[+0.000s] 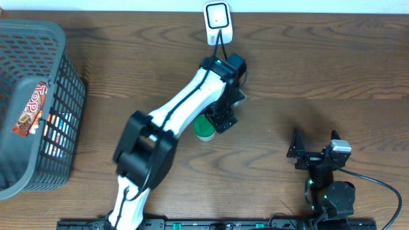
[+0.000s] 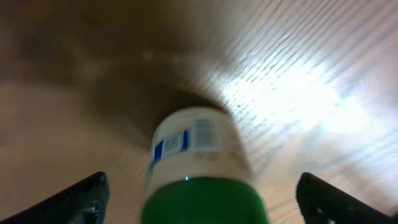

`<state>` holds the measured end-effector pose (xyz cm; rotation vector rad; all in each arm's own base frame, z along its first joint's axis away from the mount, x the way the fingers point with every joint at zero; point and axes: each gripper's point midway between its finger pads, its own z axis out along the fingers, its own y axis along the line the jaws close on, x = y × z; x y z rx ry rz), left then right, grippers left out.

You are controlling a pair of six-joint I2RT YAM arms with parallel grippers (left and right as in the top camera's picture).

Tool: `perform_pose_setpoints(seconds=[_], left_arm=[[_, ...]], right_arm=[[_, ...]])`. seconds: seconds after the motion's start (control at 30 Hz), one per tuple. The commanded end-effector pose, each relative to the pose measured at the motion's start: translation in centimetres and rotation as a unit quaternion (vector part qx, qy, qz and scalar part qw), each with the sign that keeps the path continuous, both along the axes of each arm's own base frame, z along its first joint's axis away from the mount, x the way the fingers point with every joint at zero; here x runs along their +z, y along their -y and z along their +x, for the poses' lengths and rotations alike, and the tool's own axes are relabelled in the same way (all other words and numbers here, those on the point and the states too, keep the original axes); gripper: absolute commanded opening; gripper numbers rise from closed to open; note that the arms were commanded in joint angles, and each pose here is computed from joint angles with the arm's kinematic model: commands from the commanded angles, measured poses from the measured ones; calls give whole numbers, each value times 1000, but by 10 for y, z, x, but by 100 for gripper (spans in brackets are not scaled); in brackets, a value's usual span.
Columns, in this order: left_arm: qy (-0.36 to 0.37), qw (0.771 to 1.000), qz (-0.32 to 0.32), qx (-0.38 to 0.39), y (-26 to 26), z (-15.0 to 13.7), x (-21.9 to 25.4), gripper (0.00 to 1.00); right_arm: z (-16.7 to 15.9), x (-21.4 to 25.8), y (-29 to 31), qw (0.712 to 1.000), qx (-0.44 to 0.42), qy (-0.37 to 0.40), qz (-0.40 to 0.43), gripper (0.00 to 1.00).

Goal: Scan the item barcode
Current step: 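Lower the tub onto the table center and open the left gripper, then move the left gripper back over the basket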

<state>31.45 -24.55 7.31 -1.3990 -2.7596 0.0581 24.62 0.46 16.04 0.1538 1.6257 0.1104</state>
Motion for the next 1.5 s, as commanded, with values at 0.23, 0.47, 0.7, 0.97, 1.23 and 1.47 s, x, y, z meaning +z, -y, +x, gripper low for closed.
perform_pose_setpoints(seconds=[0.23,0.47,0.7,0.97,1.23,1.47], left_arm=[[216,966,-143,23,-20,3,188,96],[307,927,-191,102,-82,-11,266,97],[372,880,-205,213,-151,-22,310,97],[381,839,-204,331,-196,-24,318,97],[416,706,-168,548,-269,-19,327,97],[395,671,-156,607,-288,-29,318,97]], right_arm=[[0,0,1,1000,-3,1,-6,99],[0,0,1,1000,-3,1,-6,99],[0,0,1,1000,-3,1,-6,99],[0,0,1,1000,-3,1,-6,99],[0,0,1,1000,-3,1,-6,99],[0,0,1,1000,-3,1,-6,99]])
